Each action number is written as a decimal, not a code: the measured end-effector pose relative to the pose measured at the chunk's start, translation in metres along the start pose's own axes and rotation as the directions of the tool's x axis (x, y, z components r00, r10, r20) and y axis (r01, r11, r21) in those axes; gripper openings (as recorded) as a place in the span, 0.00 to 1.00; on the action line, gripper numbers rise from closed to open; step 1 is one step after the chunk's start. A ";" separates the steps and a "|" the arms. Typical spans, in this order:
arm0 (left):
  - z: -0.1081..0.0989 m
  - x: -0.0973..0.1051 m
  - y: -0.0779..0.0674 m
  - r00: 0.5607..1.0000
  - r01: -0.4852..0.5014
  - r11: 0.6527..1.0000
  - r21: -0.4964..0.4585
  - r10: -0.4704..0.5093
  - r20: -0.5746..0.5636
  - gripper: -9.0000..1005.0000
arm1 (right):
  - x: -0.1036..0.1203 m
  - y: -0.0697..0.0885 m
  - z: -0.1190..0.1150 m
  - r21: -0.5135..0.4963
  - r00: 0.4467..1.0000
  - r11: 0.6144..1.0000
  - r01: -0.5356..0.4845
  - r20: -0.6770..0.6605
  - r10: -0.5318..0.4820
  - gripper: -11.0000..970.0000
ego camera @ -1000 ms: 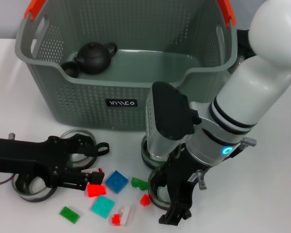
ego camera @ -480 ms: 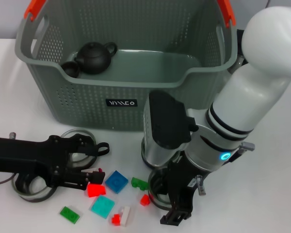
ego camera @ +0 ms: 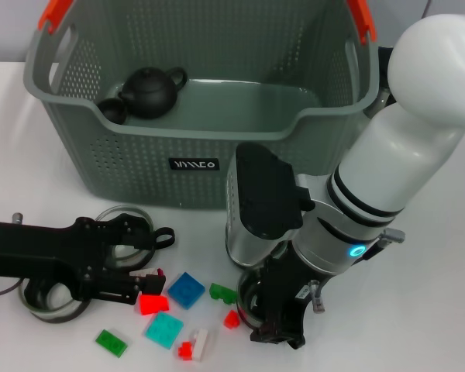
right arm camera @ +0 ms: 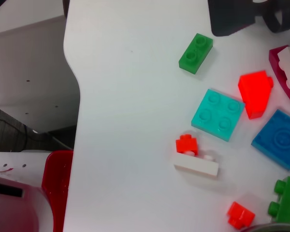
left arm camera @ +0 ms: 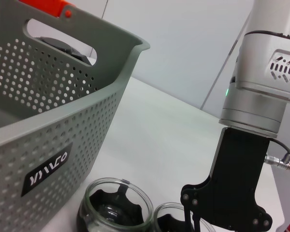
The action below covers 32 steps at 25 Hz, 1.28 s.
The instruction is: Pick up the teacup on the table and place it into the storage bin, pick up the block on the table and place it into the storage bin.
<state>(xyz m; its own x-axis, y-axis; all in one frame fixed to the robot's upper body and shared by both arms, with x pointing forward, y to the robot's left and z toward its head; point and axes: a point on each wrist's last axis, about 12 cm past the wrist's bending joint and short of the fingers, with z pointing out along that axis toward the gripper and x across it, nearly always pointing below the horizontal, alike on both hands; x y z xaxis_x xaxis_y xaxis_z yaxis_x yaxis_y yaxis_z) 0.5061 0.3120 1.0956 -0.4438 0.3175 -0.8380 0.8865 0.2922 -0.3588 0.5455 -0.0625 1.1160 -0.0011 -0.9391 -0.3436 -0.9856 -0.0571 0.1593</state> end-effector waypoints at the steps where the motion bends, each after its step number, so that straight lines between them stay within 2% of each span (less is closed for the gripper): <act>1: 0.000 0.000 0.000 1.000 0.000 1.000 0.000 0.000 0.000 0.83 | 0.000 0.000 0.000 0.000 1.000 1.000 -0.002 0.000 0.002 0.54; 6: 0.000 0.000 0.000 1.000 0.000 1.000 -0.001 0.000 0.001 0.83 | 0.001 -0.001 0.000 0.002 1.000 1.000 -0.015 0.000 0.015 0.29; 9: 0.000 0.000 0.000 1.000 0.000 1.000 -0.001 0.000 0.001 0.83 | 0.002 -0.001 0.000 0.002 1.000 1.000 -0.018 0.002 0.018 0.09; 15: 0.000 0.000 0.000 1.000 0.000 1.000 0.002 0.000 0.002 0.83 | 0.003 -0.001 -0.006 -0.004 0.999 1.000 -0.031 0.022 0.031 0.09; 19: -0.001 0.000 -0.001 1.000 0.000 1.000 0.010 0.000 0.002 0.83 | 0.004 0.003 -0.021 -0.030 0.997 0.999 -0.044 0.061 0.046 0.08; 22: -0.002 0.000 -0.002 1.000 0.004 1.000 0.018 -0.004 0.001 0.83 | 0.005 0.006 -0.039 -0.061 0.994 0.996 -0.057 0.094 0.063 0.08; 23: -0.002 0.000 -0.002 1.000 0.004 1.000 0.019 -0.004 0.001 0.83 | 0.007 0.008 -0.051 -0.073 0.989 0.995 -0.070 0.121 0.079 0.08; 24: -0.002 0.000 -0.002 1.000 0.005 1.000 0.019 -0.005 0.002 0.83 | 0.007 0.008 -0.051 -0.073 0.989 0.995 -0.070 0.121 0.079 0.08; 29: -0.003 0.000 -0.002 1.000 0.005 1.000 0.016 -0.005 0.000 0.83 | 0.007 0.012 -0.089 -0.109 0.972 0.990 -0.090 0.208 0.111 0.08; 32: -0.003 0.000 -0.002 1.000 0.005 1.000 0.017 -0.005 0.000 0.83 | 0.003 0.016 -0.117 -0.096 0.962 0.991 -0.089 0.251 0.111 0.07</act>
<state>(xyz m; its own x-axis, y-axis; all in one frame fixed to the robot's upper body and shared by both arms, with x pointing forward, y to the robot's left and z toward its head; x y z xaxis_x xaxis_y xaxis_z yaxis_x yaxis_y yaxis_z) 0.5037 0.3146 1.0977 -0.4486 0.3157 -0.8361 0.8862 0.2788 -0.3701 0.5498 -0.1055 1.2255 -0.1527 -0.8244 -0.5451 -0.9609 -0.0051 0.2770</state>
